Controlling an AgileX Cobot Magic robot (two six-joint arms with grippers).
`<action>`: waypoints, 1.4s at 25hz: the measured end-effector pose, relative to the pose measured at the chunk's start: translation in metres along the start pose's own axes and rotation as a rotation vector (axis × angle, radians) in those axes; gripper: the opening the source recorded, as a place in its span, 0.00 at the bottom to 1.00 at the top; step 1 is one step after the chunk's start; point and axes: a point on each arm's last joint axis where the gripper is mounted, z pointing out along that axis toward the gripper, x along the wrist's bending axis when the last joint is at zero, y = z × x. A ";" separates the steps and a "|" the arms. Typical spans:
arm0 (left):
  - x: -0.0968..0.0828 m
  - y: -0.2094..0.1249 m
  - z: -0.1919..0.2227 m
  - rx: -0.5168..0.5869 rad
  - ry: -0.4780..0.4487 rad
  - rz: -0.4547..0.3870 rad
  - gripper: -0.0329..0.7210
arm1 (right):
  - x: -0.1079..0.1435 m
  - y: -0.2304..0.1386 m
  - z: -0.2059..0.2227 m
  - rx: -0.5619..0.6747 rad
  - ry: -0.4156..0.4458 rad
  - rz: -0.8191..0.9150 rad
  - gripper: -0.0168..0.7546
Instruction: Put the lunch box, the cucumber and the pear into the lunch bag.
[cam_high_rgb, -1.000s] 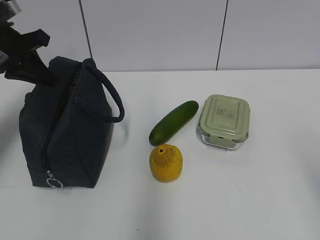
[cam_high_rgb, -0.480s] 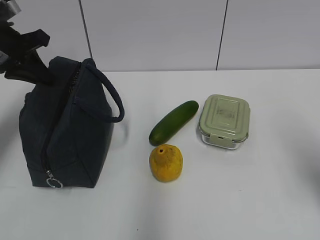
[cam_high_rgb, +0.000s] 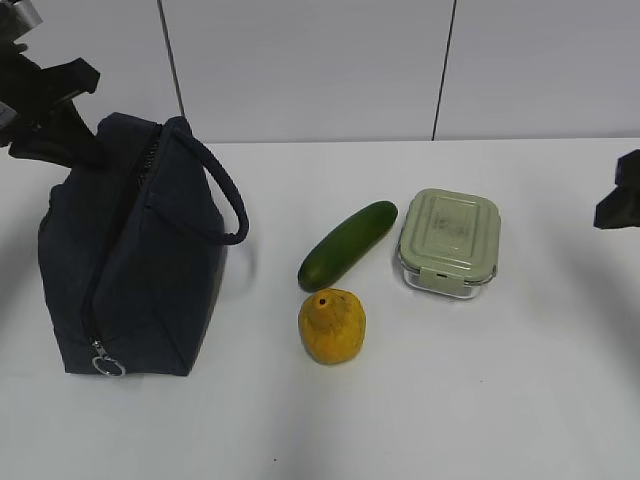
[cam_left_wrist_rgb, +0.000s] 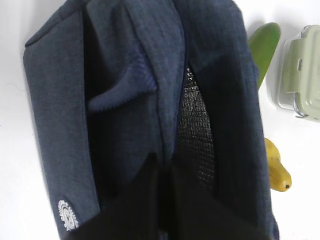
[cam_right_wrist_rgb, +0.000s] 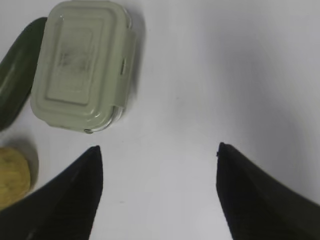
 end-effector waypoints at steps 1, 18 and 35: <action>0.000 0.000 0.000 0.000 0.000 0.000 0.05 | 0.002 0.007 0.008 0.032 0.020 0.000 0.70; 0.000 0.000 0.000 0.000 0.000 0.000 0.05 | -0.015 0.045 0.120 0.188 0.429 0.098 0.70; 0.000 0.000 0.000 0.003 -0.002 -0.001 0.05 | -0.038 0.033 0.185 0.204 0.672 0.187 0.70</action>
